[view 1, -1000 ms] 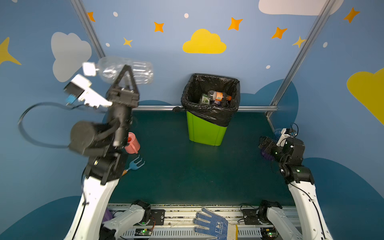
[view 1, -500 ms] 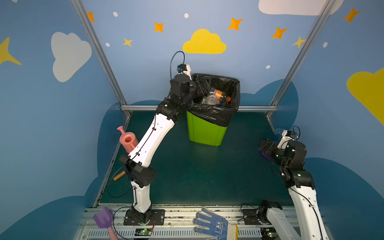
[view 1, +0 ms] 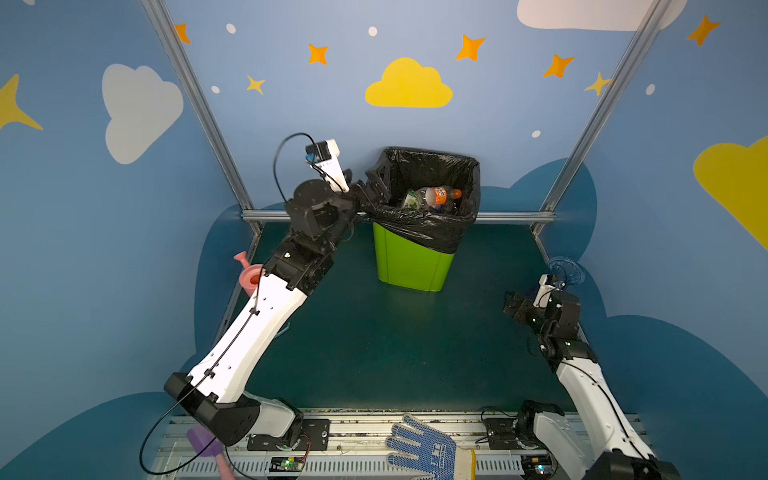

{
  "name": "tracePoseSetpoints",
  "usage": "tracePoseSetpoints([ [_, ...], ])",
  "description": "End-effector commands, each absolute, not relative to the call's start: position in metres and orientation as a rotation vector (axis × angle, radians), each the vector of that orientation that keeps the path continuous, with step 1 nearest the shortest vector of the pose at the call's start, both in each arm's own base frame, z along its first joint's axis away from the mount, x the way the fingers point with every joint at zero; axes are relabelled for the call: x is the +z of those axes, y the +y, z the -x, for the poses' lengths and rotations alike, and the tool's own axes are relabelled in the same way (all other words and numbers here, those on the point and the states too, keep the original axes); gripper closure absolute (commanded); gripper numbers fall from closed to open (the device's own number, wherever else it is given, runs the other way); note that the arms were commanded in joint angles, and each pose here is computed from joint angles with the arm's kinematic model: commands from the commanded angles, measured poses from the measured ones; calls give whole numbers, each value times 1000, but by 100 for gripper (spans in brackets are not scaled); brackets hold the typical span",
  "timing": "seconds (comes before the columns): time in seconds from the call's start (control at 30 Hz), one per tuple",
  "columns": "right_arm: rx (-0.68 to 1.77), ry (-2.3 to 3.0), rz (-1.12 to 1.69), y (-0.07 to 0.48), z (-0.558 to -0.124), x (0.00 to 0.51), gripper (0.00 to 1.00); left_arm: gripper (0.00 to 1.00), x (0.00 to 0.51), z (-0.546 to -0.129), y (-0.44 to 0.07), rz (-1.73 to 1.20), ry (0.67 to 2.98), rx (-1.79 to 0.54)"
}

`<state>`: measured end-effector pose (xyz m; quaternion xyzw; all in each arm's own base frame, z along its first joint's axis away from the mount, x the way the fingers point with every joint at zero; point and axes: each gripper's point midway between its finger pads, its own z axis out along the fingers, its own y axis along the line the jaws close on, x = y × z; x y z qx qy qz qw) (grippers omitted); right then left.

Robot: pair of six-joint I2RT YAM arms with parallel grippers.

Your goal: Throw the plastic bottles in the bin

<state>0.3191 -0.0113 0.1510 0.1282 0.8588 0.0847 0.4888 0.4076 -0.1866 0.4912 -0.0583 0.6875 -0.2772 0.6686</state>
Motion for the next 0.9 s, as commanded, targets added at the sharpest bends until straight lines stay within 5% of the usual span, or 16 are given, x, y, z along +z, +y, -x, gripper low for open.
tracePoseSetpoints([
  [0.0,132,1973,-242,-20,-342,160,2,0,427,-411,-147,207,1643,-431],
  [0.37,150,1975,32,14,-386,112,2,0,207,-347,-8,485,1917,173],
  [0.63,107,1952,85,25,-396,91,2,0,146,-314,58,634,1859,383],
  [0.87,107,1978,93,25,-394,89,2,0,120,-332,79,635,1847,399],
])
